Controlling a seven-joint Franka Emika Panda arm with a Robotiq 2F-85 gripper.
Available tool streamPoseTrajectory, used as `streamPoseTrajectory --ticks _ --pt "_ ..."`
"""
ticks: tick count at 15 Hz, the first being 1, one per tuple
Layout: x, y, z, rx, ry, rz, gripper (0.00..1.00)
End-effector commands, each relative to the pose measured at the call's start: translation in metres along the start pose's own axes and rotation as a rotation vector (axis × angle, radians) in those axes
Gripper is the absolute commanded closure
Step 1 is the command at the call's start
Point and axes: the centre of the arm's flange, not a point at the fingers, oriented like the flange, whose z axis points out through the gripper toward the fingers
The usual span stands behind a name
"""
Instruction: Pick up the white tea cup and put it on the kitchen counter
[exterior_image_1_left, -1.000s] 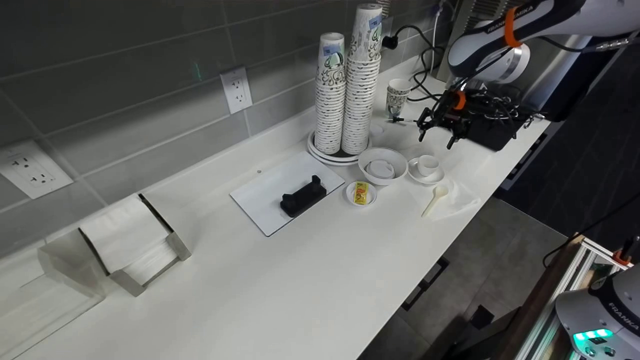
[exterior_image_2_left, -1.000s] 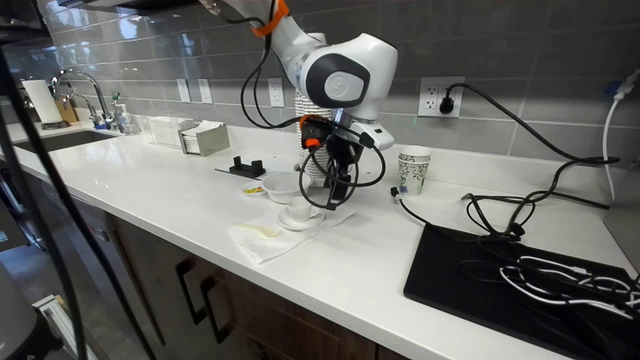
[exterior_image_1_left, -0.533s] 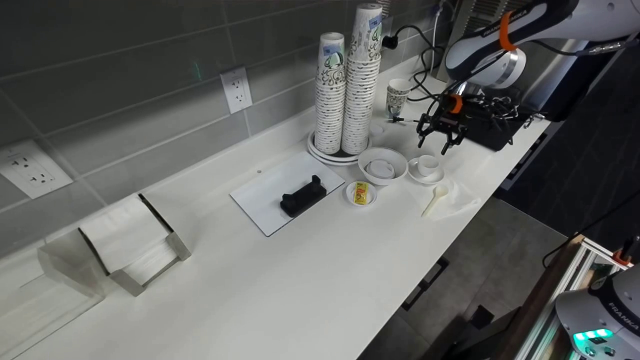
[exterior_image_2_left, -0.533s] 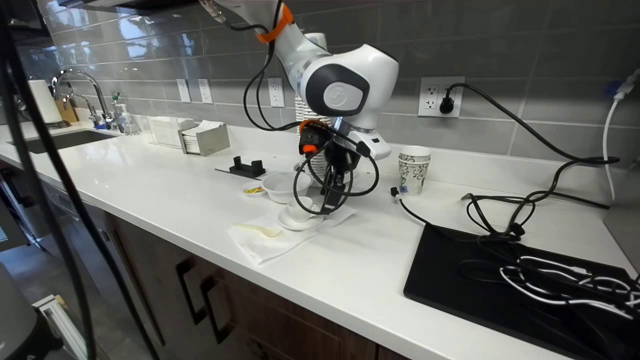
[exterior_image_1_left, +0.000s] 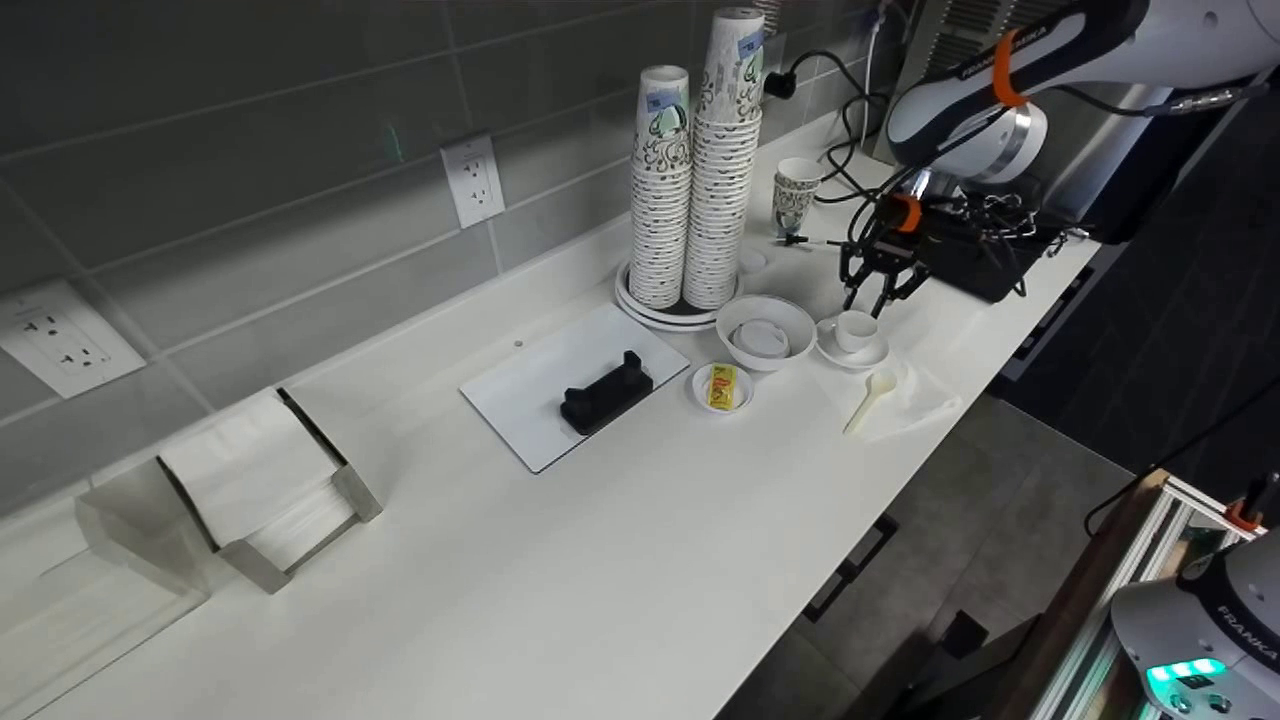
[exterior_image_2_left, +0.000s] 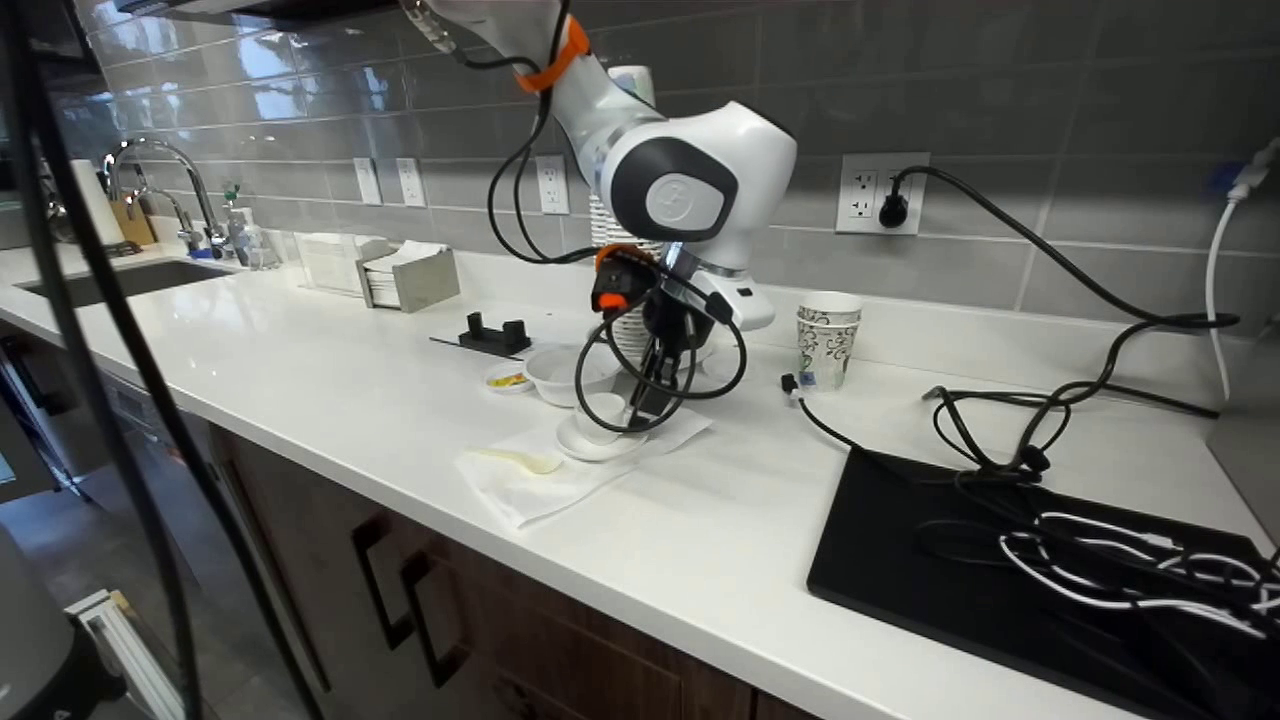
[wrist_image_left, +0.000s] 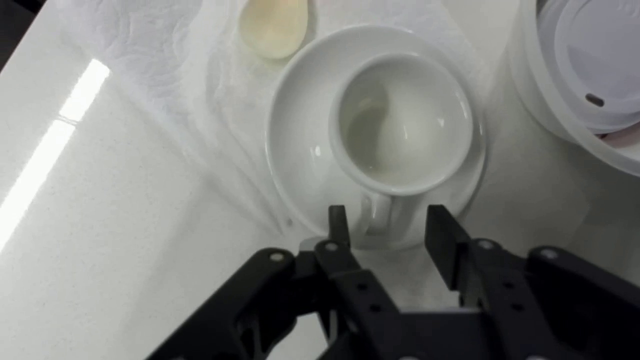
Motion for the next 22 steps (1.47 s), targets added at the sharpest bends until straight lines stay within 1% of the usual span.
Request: streamPoseTrajectory --ticks 1,2,3,5,6,7,8,10,11,16,20,22 --pt "0.000 -0.004 0.004 0.012 -0.033 0.032 0.59" --pt "0.000 -0.004 0.004 0.009 -0.037 0.037 0.65" --pt "0.000 -0.003 0.004 0.007 -0.038 0.041 0.67" --pt "0.000 -0.003 0.005 0.000 -0.039 0.048 0.82" --pt "0.000 -0.003 0.006 -0.005 -0.039 0.052 0.85" --pt "0.001 -0.002 0.007 -0.006 -0.039 0.056 0.86" --pt "0.001 -0.002 0.008 -0.010 -0.041 0.061 0.93" --pt "0.002 -0.001 0.010 -0.015 -0.043 0.071 0.93" --pt "0.002 -0.001 0.010 -0.018 -0.043 0.077 0.98" --pt "-0.004 -0.001 0.002 -0.003 -0.058 0.104 0.97" --pt "-0.008 -0.003 -0.018 0.047 -0.073 0.146 0.97" --pt "-0.005 -0.005 -0.031 0.093 -0.065 0.195 0.97"
